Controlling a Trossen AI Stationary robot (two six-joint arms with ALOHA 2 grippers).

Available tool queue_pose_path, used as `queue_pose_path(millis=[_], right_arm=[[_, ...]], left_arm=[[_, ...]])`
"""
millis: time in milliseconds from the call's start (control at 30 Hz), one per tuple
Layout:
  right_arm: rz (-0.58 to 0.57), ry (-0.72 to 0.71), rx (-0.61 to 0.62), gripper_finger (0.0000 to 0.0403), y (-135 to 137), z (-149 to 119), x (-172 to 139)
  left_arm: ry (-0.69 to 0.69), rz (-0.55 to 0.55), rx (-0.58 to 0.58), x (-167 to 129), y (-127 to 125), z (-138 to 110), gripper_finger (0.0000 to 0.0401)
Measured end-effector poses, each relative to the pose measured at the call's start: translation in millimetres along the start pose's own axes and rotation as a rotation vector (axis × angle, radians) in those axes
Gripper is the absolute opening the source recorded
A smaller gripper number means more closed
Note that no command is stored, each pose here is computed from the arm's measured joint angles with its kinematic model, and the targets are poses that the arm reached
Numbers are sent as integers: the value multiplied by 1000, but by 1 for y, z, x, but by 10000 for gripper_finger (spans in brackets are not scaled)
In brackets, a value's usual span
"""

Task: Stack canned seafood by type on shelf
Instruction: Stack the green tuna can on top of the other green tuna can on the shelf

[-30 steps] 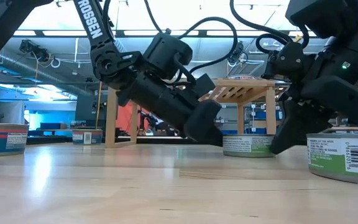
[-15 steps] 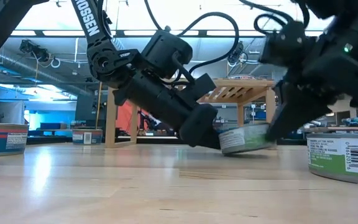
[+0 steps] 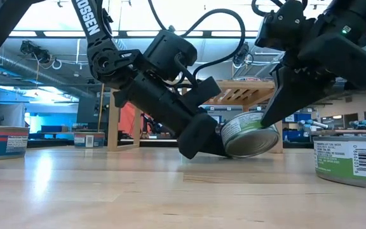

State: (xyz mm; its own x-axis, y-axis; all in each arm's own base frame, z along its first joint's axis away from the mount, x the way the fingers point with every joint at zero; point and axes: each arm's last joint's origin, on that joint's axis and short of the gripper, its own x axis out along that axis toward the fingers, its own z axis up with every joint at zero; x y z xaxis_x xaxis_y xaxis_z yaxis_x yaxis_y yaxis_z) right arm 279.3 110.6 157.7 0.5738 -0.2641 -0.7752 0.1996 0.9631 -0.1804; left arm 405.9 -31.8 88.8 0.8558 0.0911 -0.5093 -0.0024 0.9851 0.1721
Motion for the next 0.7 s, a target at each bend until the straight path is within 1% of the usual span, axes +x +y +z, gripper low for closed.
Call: queue_pose_path(millis=[300,533,700], right_arm=[[-1,-4,-38,11,-1,1,0],[-13,-67,-26,11,-8,9,-15],[-19,-89,-19,11,-14,14,-20]], left_arm=[[1,-2,5,0,-1,0,8],[0,-8,13,-1,-2,0,8],[-2,-18,57,-2,-6,2,8]])
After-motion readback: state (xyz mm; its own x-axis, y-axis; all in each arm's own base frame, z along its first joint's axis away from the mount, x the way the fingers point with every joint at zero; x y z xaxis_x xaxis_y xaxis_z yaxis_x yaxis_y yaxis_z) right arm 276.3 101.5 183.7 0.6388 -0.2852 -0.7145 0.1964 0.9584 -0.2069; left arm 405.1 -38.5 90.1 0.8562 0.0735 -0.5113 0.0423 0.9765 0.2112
